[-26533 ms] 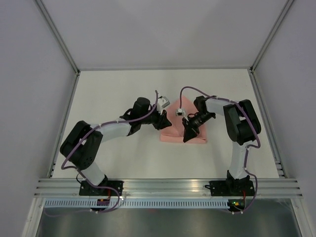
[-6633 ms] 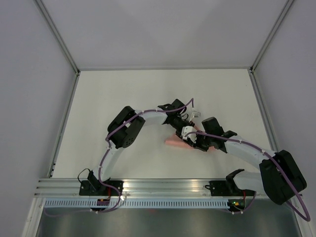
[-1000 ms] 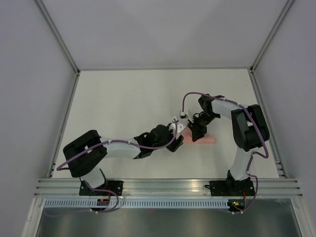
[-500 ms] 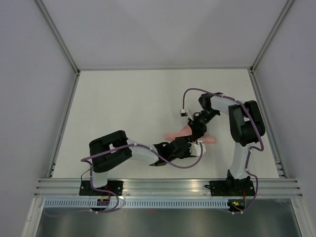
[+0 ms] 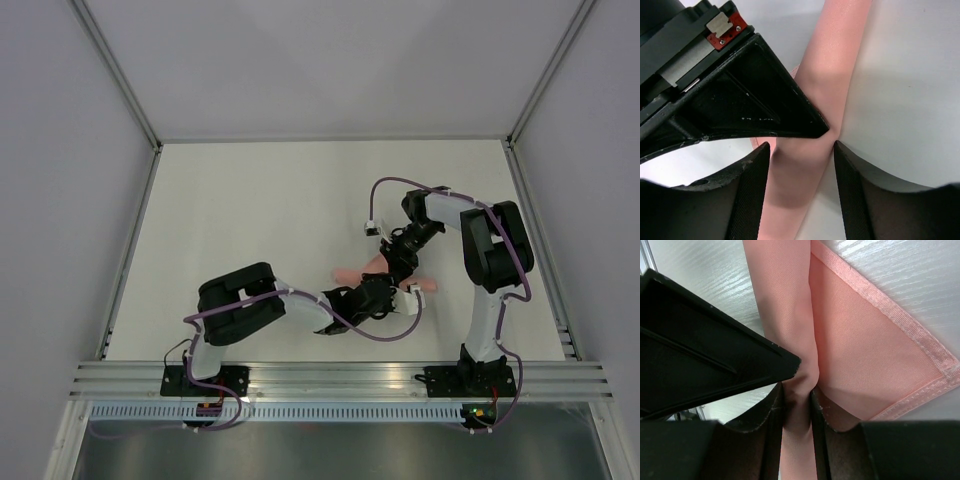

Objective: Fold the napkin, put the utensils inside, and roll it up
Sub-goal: Roll the napkin with the utensil

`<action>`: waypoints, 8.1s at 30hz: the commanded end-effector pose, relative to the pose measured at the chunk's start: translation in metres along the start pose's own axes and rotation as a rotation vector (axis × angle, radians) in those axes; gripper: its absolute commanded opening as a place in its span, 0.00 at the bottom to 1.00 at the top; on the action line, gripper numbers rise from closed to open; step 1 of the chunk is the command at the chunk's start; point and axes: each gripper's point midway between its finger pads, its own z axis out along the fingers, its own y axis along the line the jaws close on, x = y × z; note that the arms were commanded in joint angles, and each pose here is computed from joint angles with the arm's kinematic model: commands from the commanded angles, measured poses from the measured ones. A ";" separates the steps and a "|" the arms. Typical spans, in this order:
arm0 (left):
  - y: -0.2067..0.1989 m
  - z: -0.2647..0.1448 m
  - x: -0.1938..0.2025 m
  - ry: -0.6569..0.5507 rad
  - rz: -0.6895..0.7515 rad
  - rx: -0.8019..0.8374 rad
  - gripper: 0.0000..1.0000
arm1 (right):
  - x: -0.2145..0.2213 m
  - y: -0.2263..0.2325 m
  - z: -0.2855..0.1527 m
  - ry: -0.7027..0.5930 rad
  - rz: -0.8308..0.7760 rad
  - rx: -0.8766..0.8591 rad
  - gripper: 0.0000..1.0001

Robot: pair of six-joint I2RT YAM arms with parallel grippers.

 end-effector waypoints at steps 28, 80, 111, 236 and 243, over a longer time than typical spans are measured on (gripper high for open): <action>-0.080 -0.018 0.059 0.221 -0.349 0.667 0.25 | -0.032 -0.017 -0.075 -0.185 -0.048 0.263 0.69; -0.055 -0.011 0.036 0.330 -1.019 1.127 0.32 | 0.000 0.033 -0.003 -0.192 -0.460 0.647 0.69; 0.036 0.004 0.004 0.125 -1.054 0.800 0.51 | 0.008 0.041 0.008 -0.120 -0.373 0.432 0.23; -0.040 -0.004 0.039 0.310 -0.846 1.133 0.37 | -0.008 0.030 -0.064 -0.325 -0.472 0.788 0.71; -0.038 0.002 0.038 0.327 -0.878 1.145 0.38 | -0.005 0.026 -0.033 -0.237 -0.498 0.766 0.70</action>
